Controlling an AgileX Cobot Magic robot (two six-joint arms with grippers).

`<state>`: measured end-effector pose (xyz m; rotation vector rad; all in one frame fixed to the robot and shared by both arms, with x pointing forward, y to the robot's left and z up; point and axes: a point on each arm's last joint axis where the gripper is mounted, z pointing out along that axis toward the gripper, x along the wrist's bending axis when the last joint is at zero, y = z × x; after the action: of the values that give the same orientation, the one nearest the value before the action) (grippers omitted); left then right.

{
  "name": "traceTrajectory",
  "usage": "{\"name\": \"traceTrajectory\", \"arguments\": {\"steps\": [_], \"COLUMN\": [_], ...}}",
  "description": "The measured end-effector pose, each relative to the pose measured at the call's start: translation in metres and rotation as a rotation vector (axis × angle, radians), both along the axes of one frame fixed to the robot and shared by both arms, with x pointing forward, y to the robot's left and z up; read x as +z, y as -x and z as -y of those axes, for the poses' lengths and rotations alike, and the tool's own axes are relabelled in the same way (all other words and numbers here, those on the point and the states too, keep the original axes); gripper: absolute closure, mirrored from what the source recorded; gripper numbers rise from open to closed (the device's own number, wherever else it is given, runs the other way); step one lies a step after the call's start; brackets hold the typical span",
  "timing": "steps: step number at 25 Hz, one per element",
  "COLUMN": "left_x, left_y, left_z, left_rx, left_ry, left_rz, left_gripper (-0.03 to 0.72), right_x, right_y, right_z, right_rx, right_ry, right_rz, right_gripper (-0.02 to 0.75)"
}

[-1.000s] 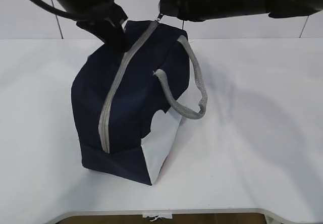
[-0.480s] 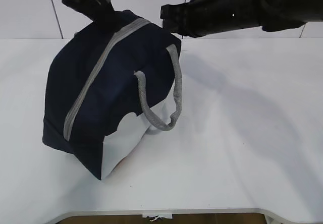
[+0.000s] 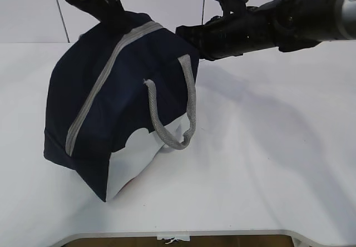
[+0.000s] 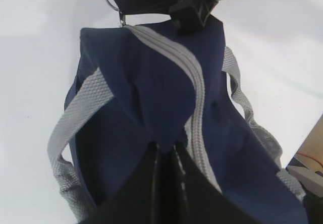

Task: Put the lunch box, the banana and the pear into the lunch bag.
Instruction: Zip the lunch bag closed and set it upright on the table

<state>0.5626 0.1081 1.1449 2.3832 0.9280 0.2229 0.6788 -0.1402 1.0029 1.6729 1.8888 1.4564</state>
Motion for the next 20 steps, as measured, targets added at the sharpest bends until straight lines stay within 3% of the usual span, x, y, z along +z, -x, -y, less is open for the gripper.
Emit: {"name": "traceTrajectory", "arguments": {"steps": [20], "left_x": [0.0001], "left_y": [0.0015], "left_z": [-0.0006], "left_rx": [-0.004], "left_ry": [-0.006], "left_rz": [-0.01], "left_gripper": [0.691], "right_x": [-0.0004], "right_y": [0.0006], "right_z": [-0.0008], "right_rx": [0.009], "right_ry": [-0.005], "right_rz": [-0.006], "right_gripper": [0.737]}}
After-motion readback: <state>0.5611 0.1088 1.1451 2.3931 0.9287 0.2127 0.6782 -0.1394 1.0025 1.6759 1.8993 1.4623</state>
